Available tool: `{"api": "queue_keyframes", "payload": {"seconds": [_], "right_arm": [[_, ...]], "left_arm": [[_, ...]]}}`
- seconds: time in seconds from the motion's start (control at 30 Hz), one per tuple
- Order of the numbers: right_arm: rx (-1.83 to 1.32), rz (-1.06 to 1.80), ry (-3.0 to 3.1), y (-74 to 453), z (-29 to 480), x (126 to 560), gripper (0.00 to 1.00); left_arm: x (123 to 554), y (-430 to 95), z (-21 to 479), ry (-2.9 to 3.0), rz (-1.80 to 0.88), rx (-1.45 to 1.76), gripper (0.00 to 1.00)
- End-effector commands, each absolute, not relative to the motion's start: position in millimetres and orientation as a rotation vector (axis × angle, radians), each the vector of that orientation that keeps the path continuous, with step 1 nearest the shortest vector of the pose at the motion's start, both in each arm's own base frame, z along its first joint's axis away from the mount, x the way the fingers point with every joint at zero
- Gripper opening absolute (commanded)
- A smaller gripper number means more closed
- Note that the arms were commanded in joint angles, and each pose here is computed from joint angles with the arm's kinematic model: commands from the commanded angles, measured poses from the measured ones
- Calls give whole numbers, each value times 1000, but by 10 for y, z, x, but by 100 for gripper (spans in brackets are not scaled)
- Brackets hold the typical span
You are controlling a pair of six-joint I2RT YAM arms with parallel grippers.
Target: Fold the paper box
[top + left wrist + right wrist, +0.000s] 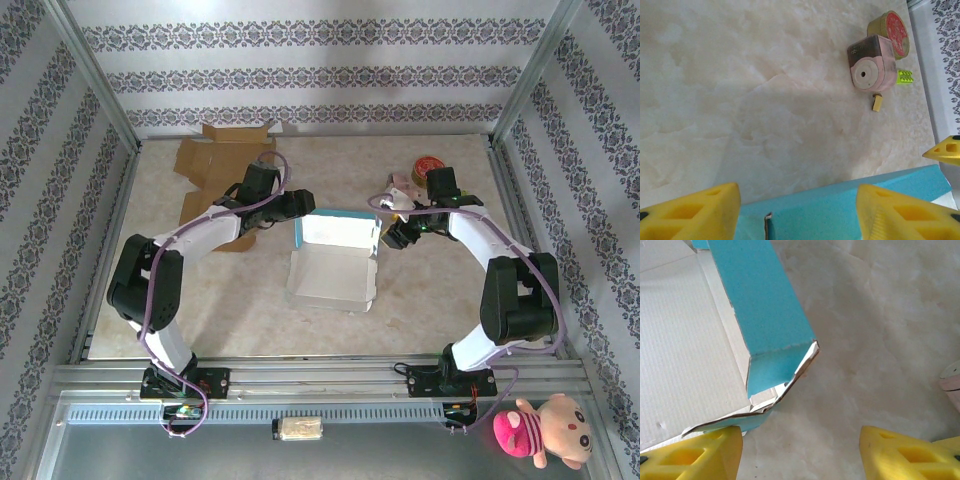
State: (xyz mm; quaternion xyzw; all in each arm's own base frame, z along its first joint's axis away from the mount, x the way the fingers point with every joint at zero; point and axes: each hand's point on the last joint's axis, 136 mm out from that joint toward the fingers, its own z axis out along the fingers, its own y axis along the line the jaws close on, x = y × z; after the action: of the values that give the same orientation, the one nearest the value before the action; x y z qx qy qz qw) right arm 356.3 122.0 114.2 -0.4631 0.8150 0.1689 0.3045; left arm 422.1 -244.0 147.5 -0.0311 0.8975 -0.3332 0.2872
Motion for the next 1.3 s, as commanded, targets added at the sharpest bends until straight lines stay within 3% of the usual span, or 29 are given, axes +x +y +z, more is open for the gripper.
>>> {"api": "queue_keyframes", "payload": {"seconds": [0.0, 0.83, 1.07, 1.27], "right_arm": [[-1239, 483, 2147, 1298, 1110, 3541, 61], [-1275, 503, 2201, 1586, 930, 3531, 57], [-1164, 336, 2292, 1591, 871, 3764, 54], [-1077, 236, 2383, 1668, 787, 3830, 44]], "left_arm": [[4145, -2354, 1492, 2414, -858, -93, 63], [3974, -2413, 1275, 2478, -948, -118, 57], [3978, -2431, 1324, 2462, -965, -109, 56], [3987, -2446, 1353, 2450, -979, -109, 56]]}}
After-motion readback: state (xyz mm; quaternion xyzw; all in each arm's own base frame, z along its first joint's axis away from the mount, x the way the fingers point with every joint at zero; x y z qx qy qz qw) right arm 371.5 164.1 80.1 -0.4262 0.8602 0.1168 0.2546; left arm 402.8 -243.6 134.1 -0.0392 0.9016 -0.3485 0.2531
